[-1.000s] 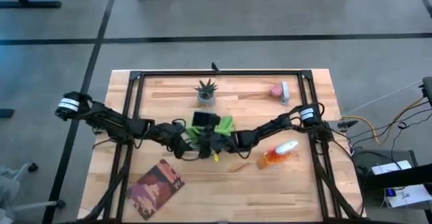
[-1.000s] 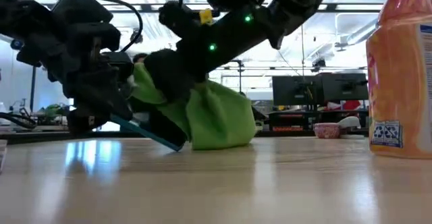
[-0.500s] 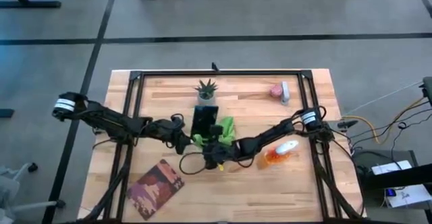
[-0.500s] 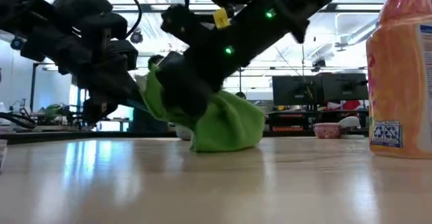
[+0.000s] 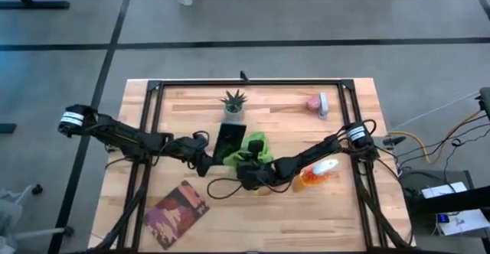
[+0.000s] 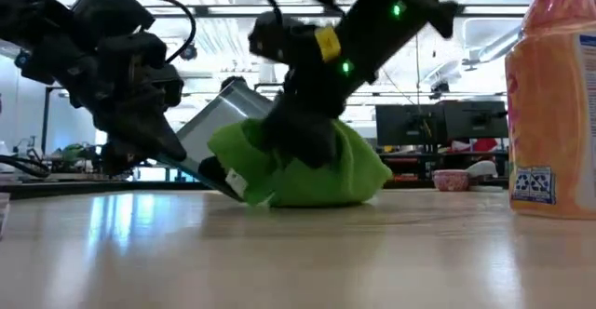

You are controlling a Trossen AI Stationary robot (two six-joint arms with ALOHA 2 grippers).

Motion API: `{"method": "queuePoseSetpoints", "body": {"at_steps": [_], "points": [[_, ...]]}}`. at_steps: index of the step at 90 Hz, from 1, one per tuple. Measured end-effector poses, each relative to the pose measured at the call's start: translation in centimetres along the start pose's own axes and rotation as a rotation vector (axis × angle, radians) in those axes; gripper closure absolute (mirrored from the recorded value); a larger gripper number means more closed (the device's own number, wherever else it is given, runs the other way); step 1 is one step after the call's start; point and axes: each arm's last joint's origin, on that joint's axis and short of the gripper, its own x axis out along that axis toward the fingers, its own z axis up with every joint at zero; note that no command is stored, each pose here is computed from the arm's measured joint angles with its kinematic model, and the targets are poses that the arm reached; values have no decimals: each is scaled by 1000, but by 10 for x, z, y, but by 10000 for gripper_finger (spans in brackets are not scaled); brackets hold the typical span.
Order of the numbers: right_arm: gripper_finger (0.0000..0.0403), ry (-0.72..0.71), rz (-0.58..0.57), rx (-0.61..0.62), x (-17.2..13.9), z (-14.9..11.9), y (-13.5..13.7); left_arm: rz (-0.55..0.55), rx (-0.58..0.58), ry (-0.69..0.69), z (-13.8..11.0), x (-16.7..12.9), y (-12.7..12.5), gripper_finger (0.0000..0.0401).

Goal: Apply microfiber cloth
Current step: Wipe the front of the tablet with the microfiber cloth

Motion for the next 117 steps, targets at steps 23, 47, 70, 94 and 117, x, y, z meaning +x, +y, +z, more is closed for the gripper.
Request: {"method": "queuePoseSetpoints", "body": {"at_steps": [23,47,70,94,117], "points": [[365,110,217,106,-26,-1,-31,22,24,9,-1,-1,2,392],[270,352,408,245,-22,-20,-57,40,64,-6,-1,-2,2,392],[227,422,546,182,-2,-35,-42,44,75,-3,-1,-2,3,392],[245,497,555,96,21,-53,-17,45,76,-2,-1,-2,3,392],[382,404,530,52,22,-44,-20,37,94,-4,-1,-2,2,392]]}}
